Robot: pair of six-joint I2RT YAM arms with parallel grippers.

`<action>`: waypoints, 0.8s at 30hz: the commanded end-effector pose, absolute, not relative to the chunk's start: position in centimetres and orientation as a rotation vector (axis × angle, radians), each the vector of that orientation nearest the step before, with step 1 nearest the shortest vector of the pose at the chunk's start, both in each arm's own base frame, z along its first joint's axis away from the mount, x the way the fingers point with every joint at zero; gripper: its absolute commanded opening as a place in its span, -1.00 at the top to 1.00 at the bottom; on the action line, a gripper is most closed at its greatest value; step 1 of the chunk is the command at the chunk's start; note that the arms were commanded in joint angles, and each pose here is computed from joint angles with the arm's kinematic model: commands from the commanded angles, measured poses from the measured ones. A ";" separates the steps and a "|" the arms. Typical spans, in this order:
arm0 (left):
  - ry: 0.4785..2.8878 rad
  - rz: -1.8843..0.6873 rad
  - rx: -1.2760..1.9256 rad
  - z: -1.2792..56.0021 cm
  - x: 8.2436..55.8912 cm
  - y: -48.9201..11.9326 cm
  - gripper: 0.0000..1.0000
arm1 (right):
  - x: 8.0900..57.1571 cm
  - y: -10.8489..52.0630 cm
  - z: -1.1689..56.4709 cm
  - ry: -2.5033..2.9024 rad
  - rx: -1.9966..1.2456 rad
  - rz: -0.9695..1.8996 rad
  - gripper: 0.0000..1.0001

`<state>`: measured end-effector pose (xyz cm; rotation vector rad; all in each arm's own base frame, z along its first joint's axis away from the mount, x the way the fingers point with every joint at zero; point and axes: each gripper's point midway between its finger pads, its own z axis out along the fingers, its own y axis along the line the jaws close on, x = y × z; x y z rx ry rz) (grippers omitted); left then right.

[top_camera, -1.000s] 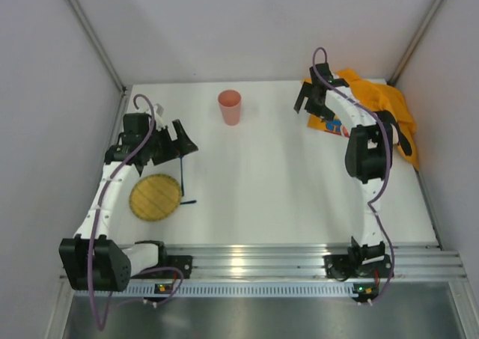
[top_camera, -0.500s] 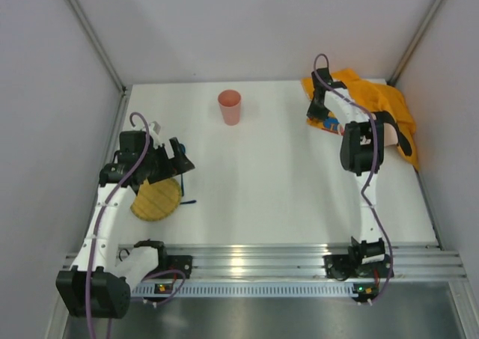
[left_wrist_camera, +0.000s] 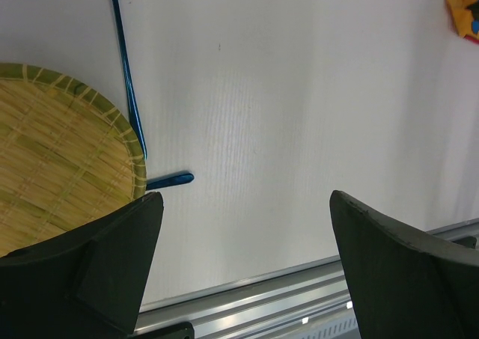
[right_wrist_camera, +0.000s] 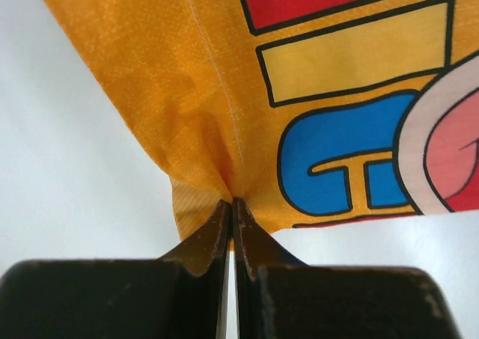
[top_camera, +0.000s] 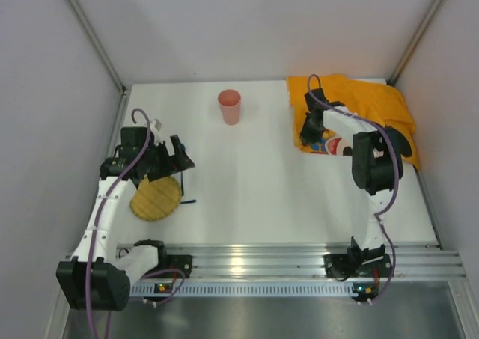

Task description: Set the dinner table for one person

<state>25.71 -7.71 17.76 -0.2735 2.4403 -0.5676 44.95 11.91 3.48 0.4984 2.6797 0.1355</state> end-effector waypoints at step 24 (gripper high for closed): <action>2.347 -0.593 -0.327 20.1 31.1 -8.5 -0.96 | 23.8 27.9 16.5 2.641 -0.115 0.634 -0.99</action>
